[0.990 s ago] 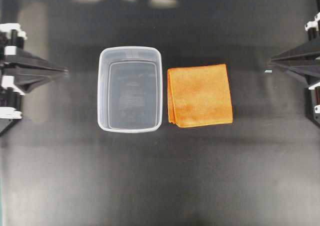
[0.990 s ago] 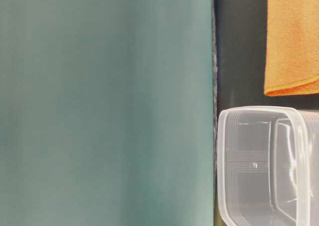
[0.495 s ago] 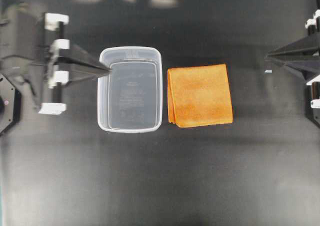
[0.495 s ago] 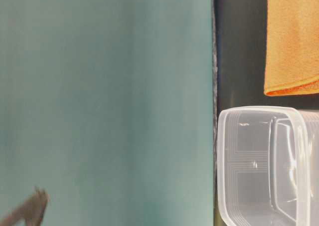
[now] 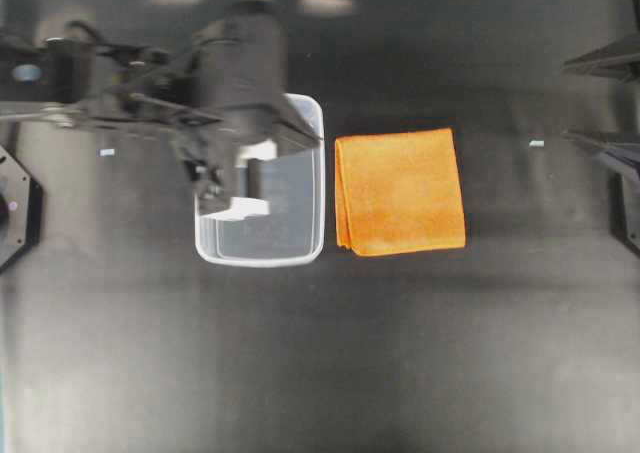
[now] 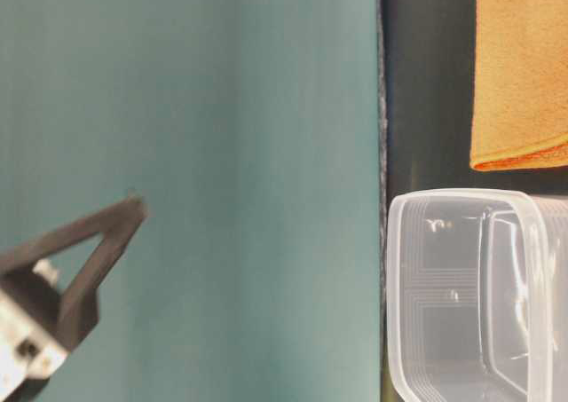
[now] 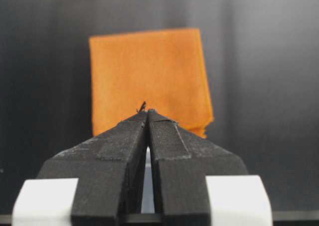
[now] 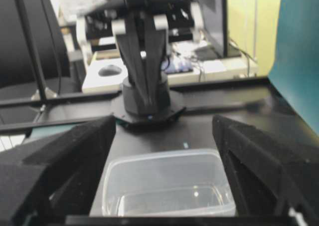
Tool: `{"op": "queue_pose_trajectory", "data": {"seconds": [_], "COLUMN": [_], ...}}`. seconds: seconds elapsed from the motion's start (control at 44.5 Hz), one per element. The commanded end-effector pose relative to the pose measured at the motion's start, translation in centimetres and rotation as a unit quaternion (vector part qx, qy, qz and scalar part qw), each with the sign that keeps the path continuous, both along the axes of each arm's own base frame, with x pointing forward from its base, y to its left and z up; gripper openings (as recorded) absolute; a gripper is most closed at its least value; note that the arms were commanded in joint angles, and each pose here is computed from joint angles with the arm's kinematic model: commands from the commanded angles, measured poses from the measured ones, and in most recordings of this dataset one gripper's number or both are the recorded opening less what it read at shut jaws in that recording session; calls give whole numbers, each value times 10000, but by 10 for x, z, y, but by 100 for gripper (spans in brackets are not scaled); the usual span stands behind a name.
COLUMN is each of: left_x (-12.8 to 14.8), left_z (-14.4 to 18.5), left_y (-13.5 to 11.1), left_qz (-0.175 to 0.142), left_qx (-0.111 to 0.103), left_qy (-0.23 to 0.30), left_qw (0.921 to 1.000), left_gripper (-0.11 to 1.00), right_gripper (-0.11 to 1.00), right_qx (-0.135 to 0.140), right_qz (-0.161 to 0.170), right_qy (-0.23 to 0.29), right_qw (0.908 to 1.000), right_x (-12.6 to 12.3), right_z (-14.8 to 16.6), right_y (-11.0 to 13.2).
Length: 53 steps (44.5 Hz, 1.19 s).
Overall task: Place the orange towel into the container with the left arm.
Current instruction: 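Lower the open left gripper onto the orange towel and close it, then lift the gripped orange towel off the table with the left gripper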
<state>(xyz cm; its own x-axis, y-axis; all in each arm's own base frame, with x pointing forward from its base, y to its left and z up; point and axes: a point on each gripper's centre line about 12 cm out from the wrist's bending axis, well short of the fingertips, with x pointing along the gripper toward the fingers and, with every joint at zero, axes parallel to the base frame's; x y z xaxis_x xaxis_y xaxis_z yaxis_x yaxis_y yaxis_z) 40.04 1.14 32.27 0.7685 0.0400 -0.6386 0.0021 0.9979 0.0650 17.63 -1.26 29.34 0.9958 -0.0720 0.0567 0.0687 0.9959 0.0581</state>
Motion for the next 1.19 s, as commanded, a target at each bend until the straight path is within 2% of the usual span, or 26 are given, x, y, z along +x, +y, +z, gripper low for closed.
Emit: {"op": "queue_pose_trajectory", "data": {"seconds": [0.0,0.022,0.09,0.27,0.36,0.427,0.585,0.922,1.057,1.17], "left_x": [19,24,39,78,96,109,125,155,153,153], "left_z": [11,9,2,-31,-51,-81,-123,-194,-212,-214], "left_y": [0,0,0,1,1,4,9,12,11,12], "left_qz": [-92,-125,-188,-228,-244,-256,-263,-257,-250,-249], "left_qx": [127,167,230,247,252,261,271,246,219,221], "left_qy": [37,93,295,1039,1306,1604,1924,2343,2513,2520], "left_qw": [9999,9997,9991,9940,9908,9864,9806,9715,9673,9671], "left_gripper": [1,2,16,73,89,90,89,90,90,89], "right_gripper": [76,76,76,76,76,76,76,76,76,76], "right_qx": [8,7,5,-31,-37,-17,-11,-4,-4,4], "right_qz": [-18,-18,-18,-22,-22,-19,-19,-18,-18,-18], "right_qy": [-108,-116,-146,-328,-412,-452,-483,-484,-484,-485], "right_qw": [9999,9999,9999,9995,9991,9990,9988,9988,9988,9988], "right_x": [-1,-1,-3,-6,-9,-11,-11,-11,-11,-11], "right_z": [6,6,7,14,17,18,19,19,19,19], "right_y": [-1,-1,0,0,0,0,0,0,0,0]}}
